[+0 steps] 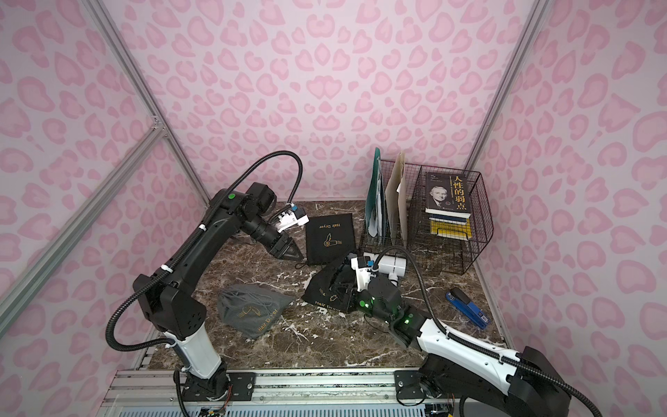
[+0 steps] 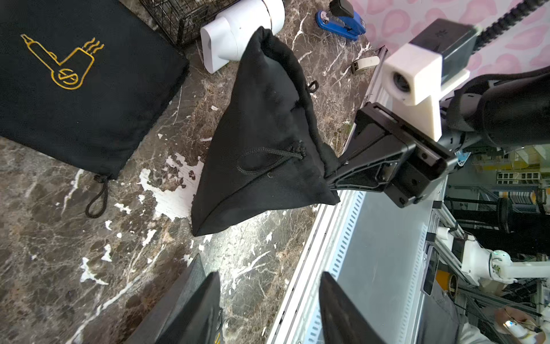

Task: Pack away hair dryers
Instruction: Place the drawstring bag at the center of the board, then pull the drawstrings on both sides of the drawstring bag.

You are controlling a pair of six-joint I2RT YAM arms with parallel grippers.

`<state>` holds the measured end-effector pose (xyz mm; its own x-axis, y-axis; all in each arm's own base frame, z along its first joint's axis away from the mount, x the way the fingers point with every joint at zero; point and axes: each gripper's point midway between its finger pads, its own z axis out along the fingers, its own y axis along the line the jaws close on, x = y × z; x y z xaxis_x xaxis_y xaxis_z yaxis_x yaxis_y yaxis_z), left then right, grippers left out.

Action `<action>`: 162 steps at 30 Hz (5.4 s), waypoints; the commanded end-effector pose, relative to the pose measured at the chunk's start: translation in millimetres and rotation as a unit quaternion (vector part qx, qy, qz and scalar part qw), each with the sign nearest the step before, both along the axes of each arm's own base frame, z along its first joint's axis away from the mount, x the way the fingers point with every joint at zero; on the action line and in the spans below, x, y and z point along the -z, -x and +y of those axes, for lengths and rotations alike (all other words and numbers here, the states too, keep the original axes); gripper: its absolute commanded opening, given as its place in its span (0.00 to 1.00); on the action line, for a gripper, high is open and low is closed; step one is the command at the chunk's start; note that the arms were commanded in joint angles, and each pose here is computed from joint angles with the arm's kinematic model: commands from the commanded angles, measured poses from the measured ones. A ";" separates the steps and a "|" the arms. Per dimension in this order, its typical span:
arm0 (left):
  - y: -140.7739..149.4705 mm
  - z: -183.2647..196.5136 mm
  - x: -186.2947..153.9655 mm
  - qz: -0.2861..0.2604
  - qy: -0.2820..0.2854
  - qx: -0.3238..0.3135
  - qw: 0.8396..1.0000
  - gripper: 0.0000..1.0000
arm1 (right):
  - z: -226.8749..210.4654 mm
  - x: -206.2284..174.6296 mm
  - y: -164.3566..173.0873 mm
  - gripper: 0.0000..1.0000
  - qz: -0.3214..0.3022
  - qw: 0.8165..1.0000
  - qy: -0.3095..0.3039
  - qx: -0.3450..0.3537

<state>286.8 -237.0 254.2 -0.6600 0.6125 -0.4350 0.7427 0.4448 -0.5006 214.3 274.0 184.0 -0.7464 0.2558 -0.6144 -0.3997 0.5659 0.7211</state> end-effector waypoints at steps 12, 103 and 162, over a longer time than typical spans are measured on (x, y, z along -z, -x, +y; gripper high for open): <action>-2.2 -52.3 14.9 -0.031 0.051 0.109 0.992 0.69 | 8.4 -3.7 15.4 0.00 -0.010 0.999 -0.004 -0.033; 24.3 -57.6 10.8 -0.084 -0.008 0.101 0.991 0.02 | -33.9 9.0 18.1 0.51 -0.009 0.999 0.024 0.031; 54.2 22.4 -9.2 -0.128 -0.116 0.302 0.938 0.02 | -95.0 57.6 6.4 0.70 0.013 0.970 0.234 0.063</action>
